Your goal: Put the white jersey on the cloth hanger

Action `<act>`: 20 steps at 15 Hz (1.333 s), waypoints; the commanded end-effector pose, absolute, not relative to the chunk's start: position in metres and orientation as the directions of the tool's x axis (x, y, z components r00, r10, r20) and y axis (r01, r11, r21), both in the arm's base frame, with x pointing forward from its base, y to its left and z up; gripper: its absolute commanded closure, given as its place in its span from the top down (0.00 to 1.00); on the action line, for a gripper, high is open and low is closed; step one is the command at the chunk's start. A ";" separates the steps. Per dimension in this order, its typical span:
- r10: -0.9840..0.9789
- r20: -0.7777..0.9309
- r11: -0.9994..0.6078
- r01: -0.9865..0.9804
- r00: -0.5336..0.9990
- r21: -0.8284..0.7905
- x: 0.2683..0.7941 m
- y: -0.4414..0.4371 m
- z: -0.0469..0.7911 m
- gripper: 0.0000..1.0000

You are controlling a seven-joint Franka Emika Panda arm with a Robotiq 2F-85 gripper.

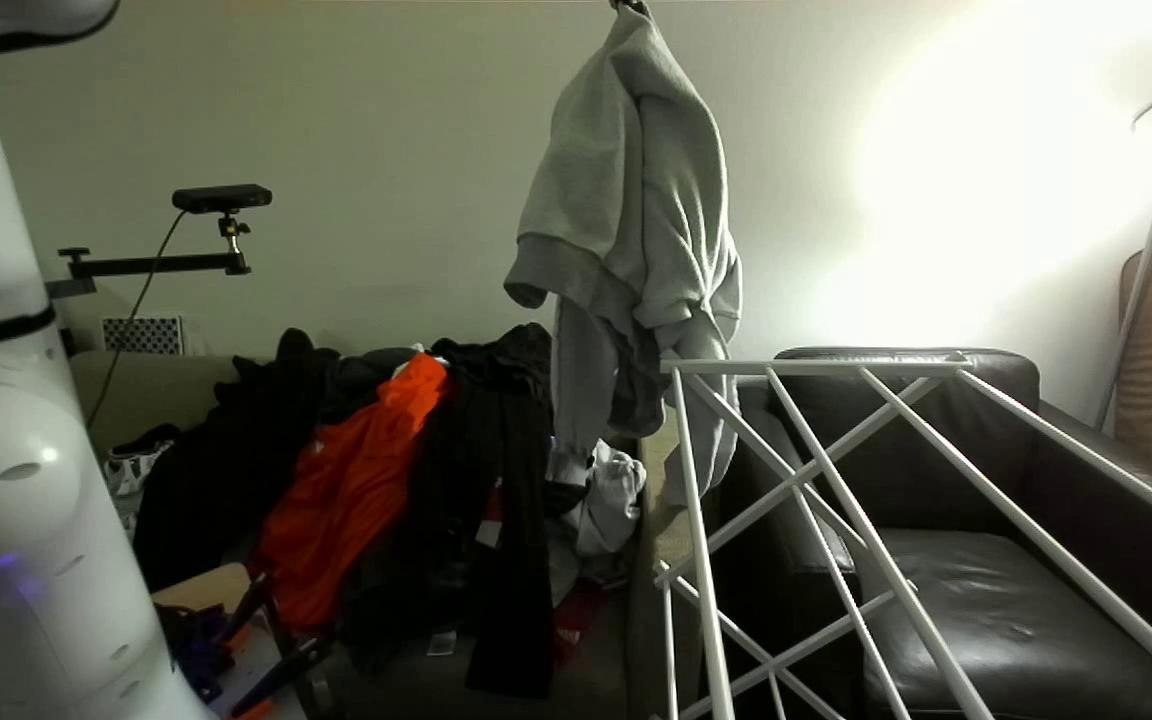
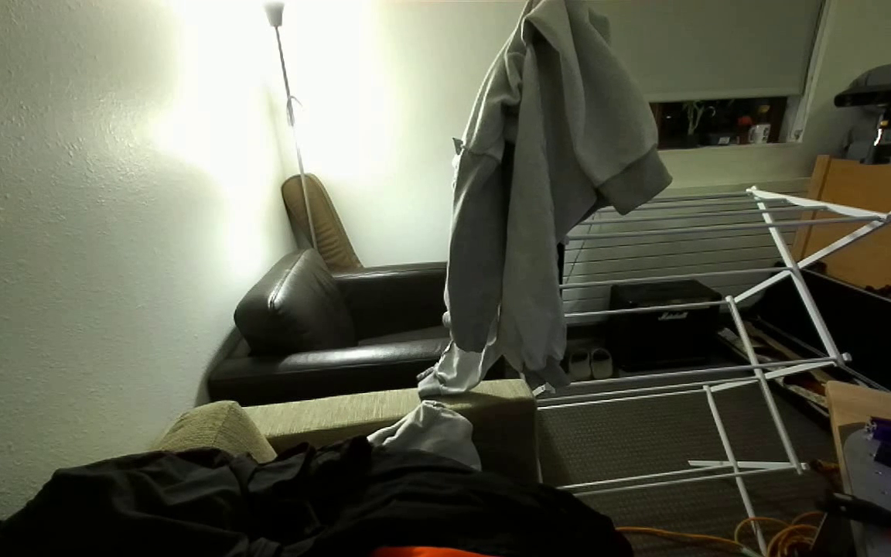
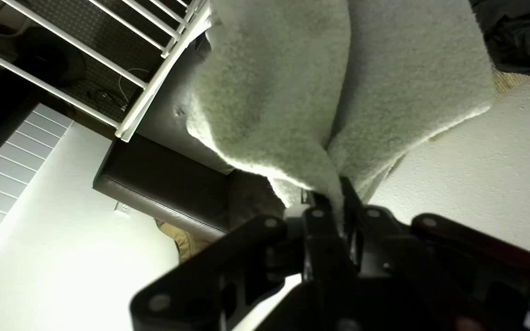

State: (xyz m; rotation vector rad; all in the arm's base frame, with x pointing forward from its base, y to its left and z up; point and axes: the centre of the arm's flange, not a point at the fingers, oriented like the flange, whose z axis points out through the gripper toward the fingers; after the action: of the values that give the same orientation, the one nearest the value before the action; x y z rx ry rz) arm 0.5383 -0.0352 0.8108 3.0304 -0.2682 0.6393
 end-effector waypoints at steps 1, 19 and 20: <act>-0.188 0.420 -0.981 -0.188 0.888 -0.042 0.524 -0.036 0.827 0.05; -0.165 0.393 -0.985 -0.172 0.904 -0.017 0.542 -0.035 0.807 0.09; -0.165 0.393 -0.985 -0.172 0.905 -0.017 0.542 -0.035 0.807 0.03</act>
State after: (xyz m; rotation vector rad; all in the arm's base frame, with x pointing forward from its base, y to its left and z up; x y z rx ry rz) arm 0.5424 -0.0350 0.8067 3.0483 -0.2700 0.6270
